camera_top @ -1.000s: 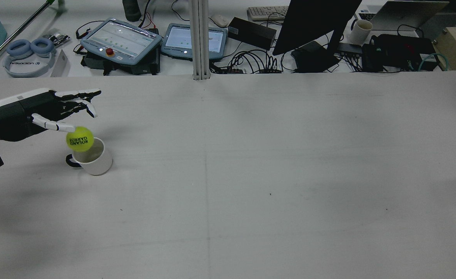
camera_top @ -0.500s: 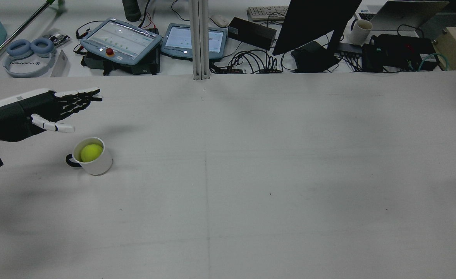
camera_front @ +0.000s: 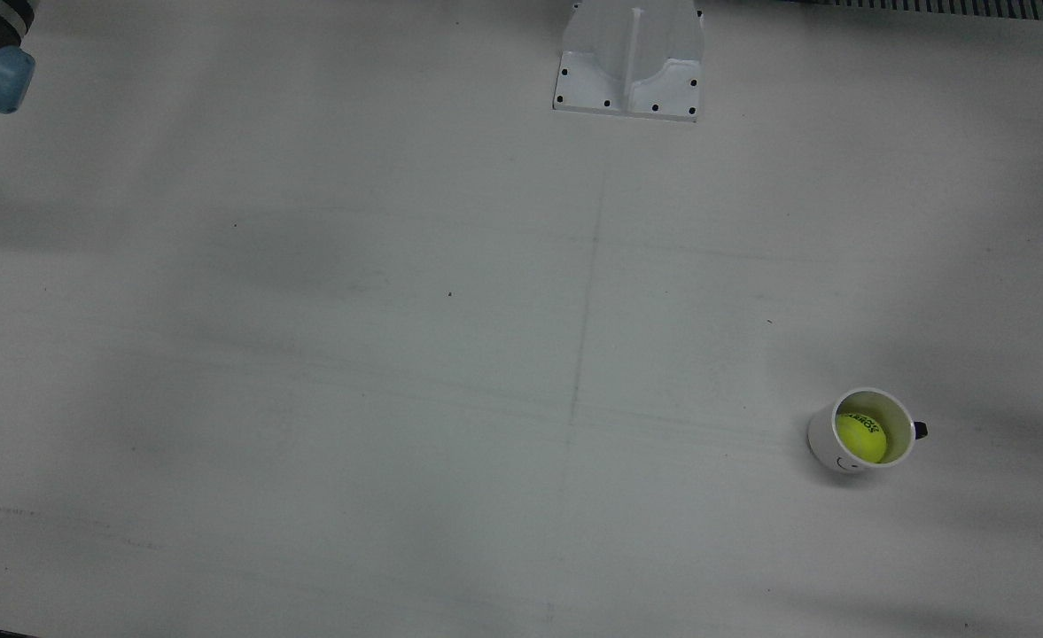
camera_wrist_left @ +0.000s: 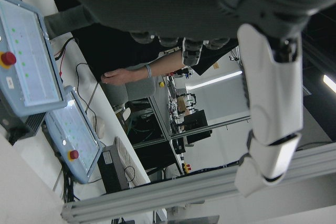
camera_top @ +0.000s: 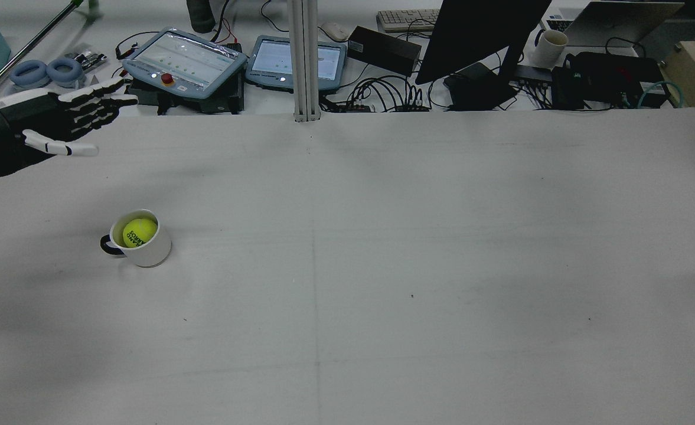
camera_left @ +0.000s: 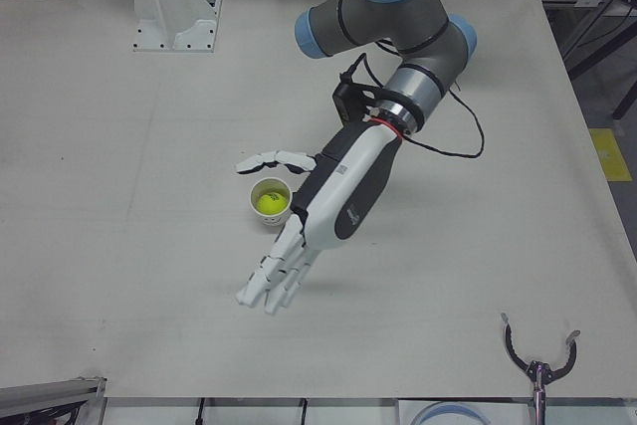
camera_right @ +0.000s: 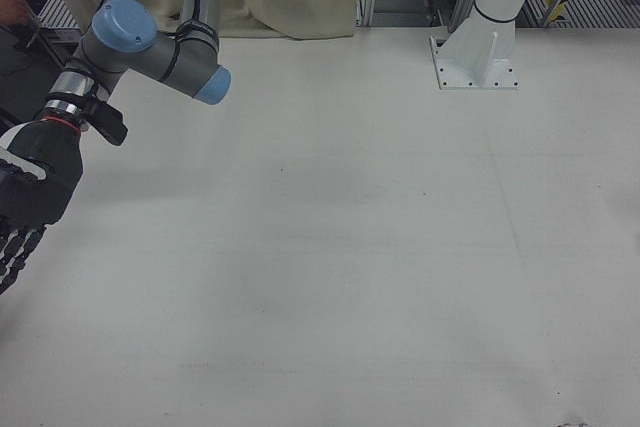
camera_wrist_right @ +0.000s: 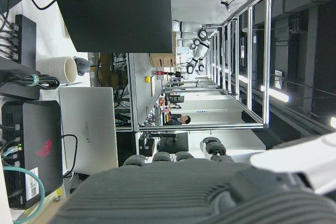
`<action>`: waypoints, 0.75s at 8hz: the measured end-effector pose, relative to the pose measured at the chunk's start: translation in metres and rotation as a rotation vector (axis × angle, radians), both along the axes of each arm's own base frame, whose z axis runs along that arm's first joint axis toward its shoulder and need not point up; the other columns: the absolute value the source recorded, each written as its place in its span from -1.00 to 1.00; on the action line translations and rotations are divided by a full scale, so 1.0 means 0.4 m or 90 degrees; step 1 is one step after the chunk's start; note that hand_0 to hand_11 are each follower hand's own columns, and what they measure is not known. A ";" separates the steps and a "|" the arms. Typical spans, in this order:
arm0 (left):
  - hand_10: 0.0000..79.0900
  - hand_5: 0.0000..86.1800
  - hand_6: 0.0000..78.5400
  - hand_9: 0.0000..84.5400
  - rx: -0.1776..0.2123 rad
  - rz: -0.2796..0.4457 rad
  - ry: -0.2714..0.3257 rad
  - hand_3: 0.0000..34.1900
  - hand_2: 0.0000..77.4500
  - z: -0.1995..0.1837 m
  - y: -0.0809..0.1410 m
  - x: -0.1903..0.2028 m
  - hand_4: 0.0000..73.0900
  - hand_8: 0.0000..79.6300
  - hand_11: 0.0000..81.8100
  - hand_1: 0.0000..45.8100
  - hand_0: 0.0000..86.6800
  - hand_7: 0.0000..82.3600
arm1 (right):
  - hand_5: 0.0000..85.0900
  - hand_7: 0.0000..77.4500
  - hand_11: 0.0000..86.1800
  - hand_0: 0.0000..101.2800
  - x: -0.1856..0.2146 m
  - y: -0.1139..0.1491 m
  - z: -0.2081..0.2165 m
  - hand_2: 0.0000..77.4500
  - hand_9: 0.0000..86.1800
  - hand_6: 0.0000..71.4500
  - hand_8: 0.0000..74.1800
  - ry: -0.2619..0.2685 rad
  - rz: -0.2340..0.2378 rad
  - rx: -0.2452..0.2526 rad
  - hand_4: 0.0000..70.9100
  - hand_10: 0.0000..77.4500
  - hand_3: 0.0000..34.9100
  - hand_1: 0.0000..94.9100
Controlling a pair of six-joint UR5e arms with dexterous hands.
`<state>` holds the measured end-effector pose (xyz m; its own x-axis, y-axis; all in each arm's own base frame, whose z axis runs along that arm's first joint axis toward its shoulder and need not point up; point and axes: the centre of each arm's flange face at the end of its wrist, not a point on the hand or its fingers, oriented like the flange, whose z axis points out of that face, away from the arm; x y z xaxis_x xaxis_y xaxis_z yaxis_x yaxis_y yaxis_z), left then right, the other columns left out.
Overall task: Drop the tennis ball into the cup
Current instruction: 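Withdraw the open left hand away from the mug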
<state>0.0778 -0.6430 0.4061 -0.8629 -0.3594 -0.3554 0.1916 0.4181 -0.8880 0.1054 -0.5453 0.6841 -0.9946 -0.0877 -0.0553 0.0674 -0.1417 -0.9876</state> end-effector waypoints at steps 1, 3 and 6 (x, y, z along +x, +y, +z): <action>-1.00 -0.94 -1.00 -0.95 -0.025 -0.041 -0.004 -0.99 -0.48 0.024 -0.055 -0.094 -0.97 -1.00 -0.99 0.21 0.21 -0.60 | -1.00 -1.00 -0.99 -1.00 0.000 0.000 0.000 -0.99 -1.00 -1.00 -1.00 0.000 0.000 0.000 -1.00 -1.00 -1.00 -0.99; -1.00 -0.89 -0.79 -0.95 -0.067 -0.101 -0.006 -0.99 -0.45 0.080 -0.088 -0.252 -0.97 -1.00 -0.99 0.33 0.25 -0.58 | -1.00 -1.00 -0.99 -1.00 0.000 0.000 0.000 -0.99 -1.00 -1.00 -1.00 0.000 0.000 0.000 -1.00 -1.00 -1.00 -0.99; -1.00 -0.84 -0.60 -0.95 -0.096 -0.124 -0.001 -1.00 -0.45 0.091 -0.078 -0.322 -0.97 -0.93 -0.99 0.24 0.29 -0.60 | -1.00 -1.00 -0.99 -1.00 0.000 0.000 0.000 -0.99 -1.00 -1.00 -1.00 0.000 0.000 0.000 -1.00 -1.00 -1.00 -0.99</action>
